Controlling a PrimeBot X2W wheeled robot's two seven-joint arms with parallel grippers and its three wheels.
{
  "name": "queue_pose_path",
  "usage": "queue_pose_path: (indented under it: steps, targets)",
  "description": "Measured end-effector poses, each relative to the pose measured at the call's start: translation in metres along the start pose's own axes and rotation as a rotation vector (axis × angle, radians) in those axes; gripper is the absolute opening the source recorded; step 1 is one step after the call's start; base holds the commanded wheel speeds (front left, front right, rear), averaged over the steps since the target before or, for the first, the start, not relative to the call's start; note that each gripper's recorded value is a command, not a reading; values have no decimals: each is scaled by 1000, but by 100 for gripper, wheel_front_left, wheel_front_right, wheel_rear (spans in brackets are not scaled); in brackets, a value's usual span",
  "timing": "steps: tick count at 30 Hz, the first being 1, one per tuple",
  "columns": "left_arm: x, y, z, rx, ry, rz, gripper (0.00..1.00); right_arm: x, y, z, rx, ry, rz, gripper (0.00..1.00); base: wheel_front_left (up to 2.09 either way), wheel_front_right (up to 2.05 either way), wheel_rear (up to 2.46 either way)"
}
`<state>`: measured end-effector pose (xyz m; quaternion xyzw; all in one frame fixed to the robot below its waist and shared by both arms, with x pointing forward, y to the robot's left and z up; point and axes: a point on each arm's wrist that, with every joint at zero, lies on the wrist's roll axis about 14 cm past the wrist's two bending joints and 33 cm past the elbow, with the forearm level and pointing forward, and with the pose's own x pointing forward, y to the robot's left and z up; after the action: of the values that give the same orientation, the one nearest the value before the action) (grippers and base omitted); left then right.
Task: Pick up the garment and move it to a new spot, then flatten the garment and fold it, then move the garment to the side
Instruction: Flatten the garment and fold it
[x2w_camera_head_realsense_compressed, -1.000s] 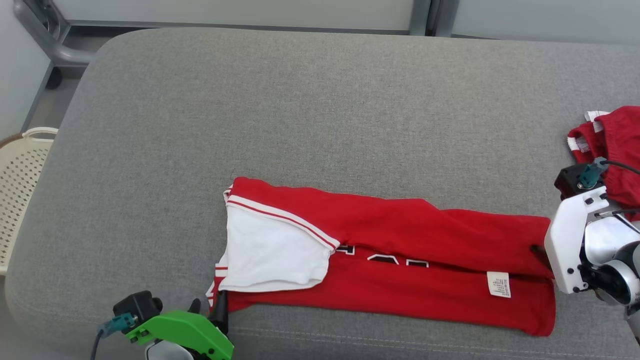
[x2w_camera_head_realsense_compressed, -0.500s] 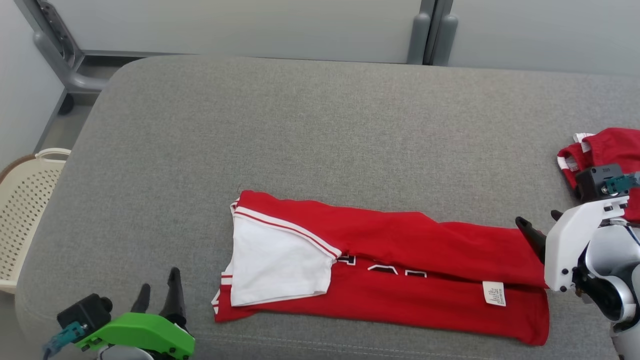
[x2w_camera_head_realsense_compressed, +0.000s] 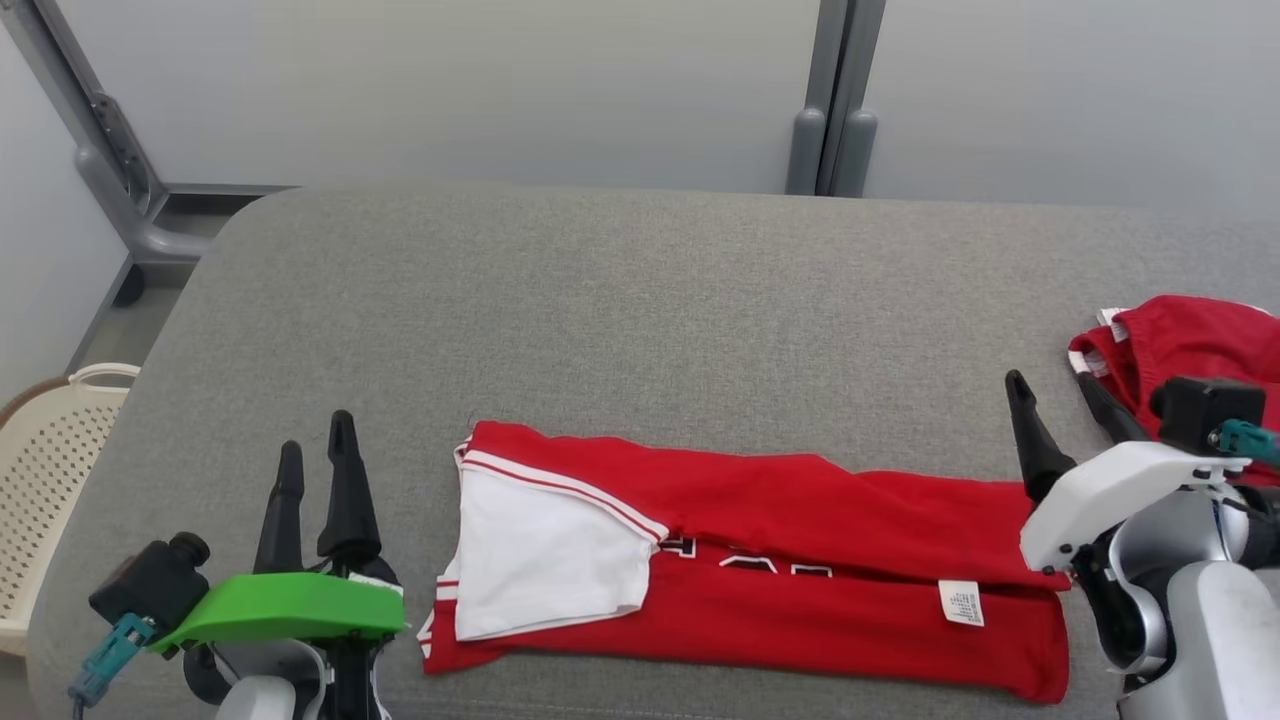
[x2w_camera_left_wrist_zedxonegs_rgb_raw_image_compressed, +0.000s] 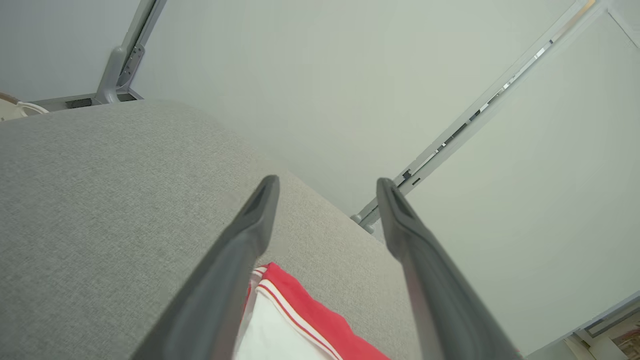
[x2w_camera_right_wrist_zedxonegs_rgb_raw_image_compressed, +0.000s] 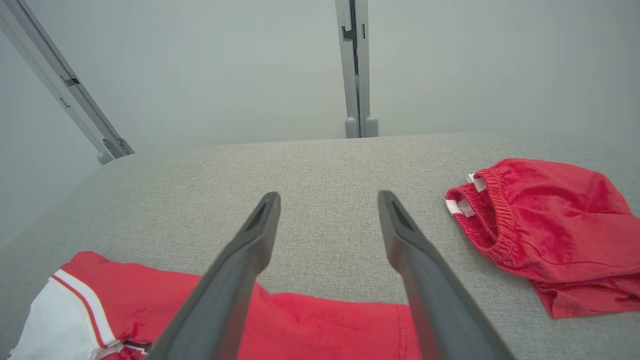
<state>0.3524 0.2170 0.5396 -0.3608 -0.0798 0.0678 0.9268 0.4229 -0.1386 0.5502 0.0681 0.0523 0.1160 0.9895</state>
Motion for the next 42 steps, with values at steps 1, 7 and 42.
queue_pose_path:
  steps: [1,7,42]
  targets:
    - [0,-4,0,-9,-6,-15,100,-1,2,2,0,-23,-4,100,0,0,0]
    - [-4,-21,-20,14,43,-113,100,-10,6,11,20,-161,-22,100,0,0,0]
    - [-41,25,-60,358,220,-81,100,-40,22,-59,28,-30,6,100,0,0,0]
